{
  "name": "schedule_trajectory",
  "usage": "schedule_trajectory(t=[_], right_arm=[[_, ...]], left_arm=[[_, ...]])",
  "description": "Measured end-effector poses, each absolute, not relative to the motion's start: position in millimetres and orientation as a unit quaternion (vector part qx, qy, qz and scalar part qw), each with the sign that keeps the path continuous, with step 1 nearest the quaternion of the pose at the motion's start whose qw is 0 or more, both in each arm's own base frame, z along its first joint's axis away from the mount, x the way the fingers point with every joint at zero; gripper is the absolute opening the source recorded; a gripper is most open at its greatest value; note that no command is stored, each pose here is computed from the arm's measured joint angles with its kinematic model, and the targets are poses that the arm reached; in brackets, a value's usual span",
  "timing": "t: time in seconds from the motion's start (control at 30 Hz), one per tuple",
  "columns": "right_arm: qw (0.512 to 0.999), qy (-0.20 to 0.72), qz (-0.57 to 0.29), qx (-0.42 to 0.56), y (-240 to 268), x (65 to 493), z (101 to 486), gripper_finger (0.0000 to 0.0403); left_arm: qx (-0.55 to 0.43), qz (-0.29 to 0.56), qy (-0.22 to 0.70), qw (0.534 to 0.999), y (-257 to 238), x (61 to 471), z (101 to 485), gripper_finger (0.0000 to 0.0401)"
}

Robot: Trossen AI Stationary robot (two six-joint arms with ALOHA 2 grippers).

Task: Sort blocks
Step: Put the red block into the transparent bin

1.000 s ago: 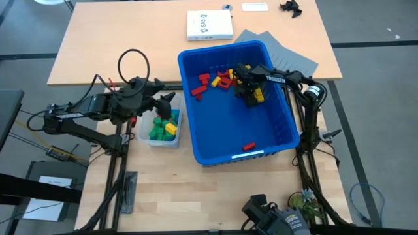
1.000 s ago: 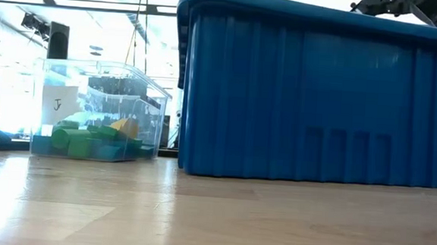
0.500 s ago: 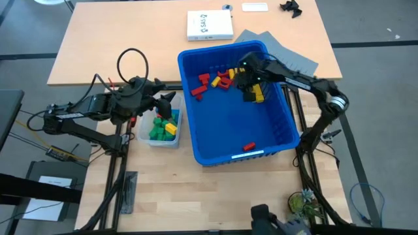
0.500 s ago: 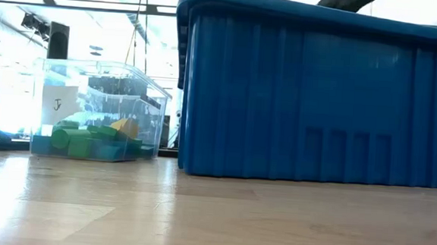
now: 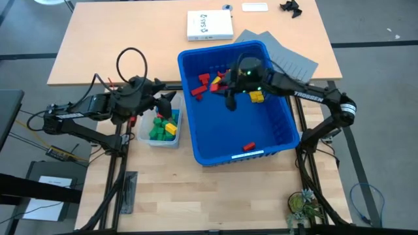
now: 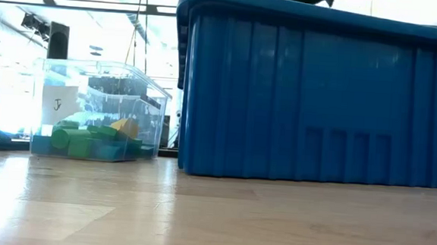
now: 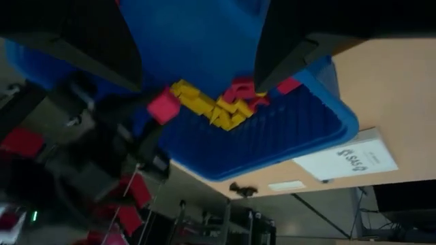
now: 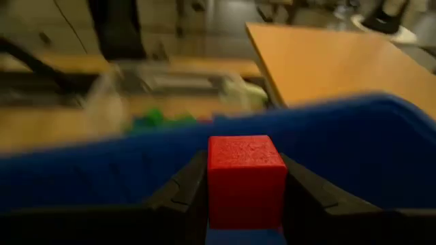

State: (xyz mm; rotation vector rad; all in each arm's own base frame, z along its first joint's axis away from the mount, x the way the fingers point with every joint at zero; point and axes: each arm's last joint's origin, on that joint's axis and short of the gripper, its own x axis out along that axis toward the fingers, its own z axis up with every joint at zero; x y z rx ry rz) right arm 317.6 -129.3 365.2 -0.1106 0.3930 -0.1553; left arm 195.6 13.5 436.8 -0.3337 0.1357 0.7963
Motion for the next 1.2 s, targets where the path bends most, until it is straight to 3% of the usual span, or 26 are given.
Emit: schedule_trajectory(t=[0.43,0.67,0.97,1.07,1.2], right_arm=[[0.999,0.036,-0.003,-0.009,-101.8,404.0,326.6,0.0127],[0.999,0.03,0.019,-0.002,-96.3,444.3,307.0,0.0132],[0.998,0.055,0.013,-0.007,-104.4,475.0,307.0,0.0216],[0.996,0.087,0.01,-0.03,-108.5,466.3,313.2,0.0246],[0.992,0.092,0.001,-0.085,-113.5,431.9,357.9,0.0272]], left_arm=[[-0.167,0.38,0.039,0.909,13.5,197.5,442.5,0.0286],[-0.155,0.377,0.037,0.912,13.5,197.9,444.2,0.0286],[-0.158,0.376,0.031,0.912,13.5,198.3,445.3,0.0286],[-0.155,0.375,0.028,0.913,13.5,198.6,446.3,0.0286],[-0.123,0.349,0.052,0.928,12.2,199.4,445.3,0.0286]])
